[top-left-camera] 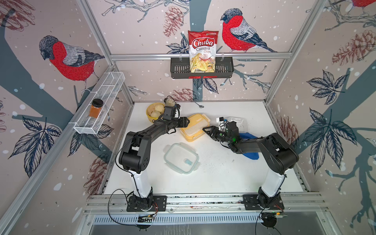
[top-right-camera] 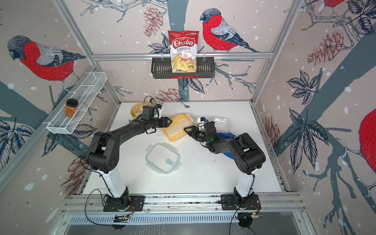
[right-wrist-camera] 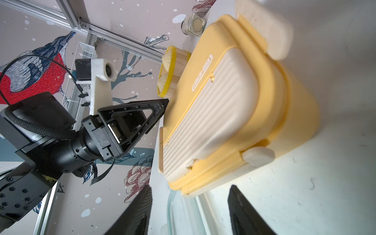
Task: Wipe the insides of the lunch boxes
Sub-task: Adjust the lunch box at the center of the board.
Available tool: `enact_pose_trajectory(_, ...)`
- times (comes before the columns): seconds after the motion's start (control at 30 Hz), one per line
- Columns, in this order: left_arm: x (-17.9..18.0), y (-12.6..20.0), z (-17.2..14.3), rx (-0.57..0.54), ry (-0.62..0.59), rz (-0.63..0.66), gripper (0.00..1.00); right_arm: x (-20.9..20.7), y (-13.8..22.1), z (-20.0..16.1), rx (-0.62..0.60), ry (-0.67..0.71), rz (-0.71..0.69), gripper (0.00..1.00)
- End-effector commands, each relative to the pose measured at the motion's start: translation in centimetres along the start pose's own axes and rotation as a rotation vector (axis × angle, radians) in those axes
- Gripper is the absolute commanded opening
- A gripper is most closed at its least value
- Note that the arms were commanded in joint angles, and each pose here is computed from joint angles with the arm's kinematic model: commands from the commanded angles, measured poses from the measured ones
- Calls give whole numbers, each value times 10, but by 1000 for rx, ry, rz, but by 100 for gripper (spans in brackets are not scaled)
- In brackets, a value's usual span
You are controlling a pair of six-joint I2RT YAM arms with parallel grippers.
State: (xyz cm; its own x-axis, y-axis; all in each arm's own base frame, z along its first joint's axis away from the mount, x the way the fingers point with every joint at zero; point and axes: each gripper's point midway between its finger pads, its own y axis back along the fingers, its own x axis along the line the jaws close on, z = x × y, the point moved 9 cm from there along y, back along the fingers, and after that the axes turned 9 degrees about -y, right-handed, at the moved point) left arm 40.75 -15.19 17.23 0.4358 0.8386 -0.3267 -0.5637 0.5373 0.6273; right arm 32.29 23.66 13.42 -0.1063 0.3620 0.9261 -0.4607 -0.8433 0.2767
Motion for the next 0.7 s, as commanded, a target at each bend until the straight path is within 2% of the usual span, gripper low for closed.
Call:
enact_pose_trajectory(0.0, -10, 3, -4, -14, 12, -56, 68, -8, -6, 1, -24, -34, -14, 61)
enact_pose_trajectory(0.47, -41, 14, -54, 15, 69, -98, 68, -18, -24, 16, 11, -58, 61, 60)
enact_pose_trajectory(0.6, -51, 23, -54, 6, 57, -87, 68, -20, -27, 26, 43, -49, 76, 59)
enact_pose_trajectory(0.67, -53, 30, -44, -18, 36, -61, 68, -25, -26, 29, 61, -60, 87, 57)
